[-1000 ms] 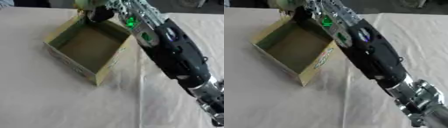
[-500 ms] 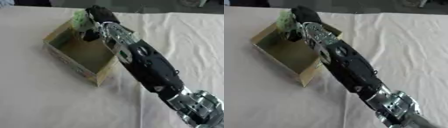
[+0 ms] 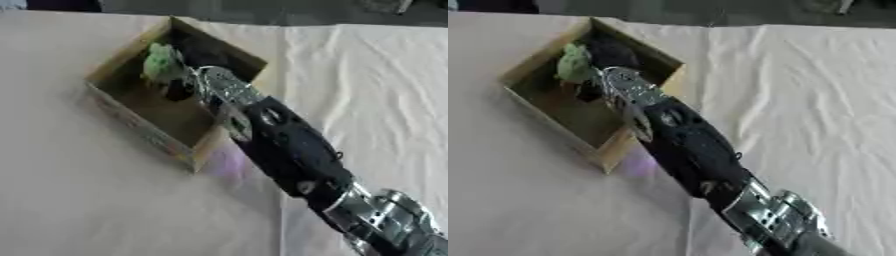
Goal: Pick up objects on the table and place them in the box.
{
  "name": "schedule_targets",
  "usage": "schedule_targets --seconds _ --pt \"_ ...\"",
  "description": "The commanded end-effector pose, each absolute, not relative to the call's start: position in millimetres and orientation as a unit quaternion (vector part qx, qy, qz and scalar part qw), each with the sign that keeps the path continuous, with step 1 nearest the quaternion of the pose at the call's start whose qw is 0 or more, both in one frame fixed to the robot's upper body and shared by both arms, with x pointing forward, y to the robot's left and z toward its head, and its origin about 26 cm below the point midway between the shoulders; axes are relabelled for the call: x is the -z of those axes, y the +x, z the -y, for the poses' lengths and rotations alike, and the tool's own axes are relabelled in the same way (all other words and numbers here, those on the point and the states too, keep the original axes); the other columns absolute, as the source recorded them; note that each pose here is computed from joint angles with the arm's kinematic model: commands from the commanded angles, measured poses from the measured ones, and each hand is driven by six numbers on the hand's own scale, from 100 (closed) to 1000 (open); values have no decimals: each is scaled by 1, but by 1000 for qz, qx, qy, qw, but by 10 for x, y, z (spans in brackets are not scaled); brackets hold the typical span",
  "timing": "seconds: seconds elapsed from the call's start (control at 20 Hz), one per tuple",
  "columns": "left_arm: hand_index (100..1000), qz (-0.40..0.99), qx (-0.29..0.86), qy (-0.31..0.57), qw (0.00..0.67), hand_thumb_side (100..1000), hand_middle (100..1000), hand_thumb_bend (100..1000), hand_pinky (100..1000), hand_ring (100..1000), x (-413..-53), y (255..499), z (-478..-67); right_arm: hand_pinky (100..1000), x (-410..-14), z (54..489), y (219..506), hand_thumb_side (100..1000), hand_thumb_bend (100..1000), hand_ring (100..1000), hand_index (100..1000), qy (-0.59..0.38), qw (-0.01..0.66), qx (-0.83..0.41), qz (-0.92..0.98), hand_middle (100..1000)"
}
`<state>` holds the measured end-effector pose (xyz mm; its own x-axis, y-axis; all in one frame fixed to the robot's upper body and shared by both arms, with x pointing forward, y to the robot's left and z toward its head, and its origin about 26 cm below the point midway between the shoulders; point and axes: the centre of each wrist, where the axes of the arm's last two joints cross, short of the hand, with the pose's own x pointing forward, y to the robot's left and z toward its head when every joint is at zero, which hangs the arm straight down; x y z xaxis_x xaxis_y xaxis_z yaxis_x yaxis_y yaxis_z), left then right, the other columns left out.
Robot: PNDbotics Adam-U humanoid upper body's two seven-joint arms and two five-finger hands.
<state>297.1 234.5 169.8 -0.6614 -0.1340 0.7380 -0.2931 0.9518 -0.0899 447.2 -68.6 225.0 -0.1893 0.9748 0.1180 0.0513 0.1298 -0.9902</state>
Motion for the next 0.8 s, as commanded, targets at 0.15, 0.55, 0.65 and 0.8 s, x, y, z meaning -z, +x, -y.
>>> schedule_targets --seconds 0.15,0.55,0.65,0.8 --pt "768 912 -97 112 383 725 696 100 303 603 -1761 2954 -2334 916 -2388 652 4457 565 380 939 939 -432 452 -515 586 787" --pt "767 911 -98 113 385 725 697 100 303 603 -1754 2951 -2337 944 -2396 686 4461 663 700 978 992 -436 448 -528 575 849" --pt "767 911 -98 113 385 725 697 100 303 603 -1754 2951 -2338 945 -2423 699 4459 671 715 980 996 -434 448 -528 576 851" --pt "767 910 -98 114 385 725 697 100 303 603 -1752 2950 -2342 946 -2497 738 4449 686 729 982 1000 -434 446 -524 582 853"
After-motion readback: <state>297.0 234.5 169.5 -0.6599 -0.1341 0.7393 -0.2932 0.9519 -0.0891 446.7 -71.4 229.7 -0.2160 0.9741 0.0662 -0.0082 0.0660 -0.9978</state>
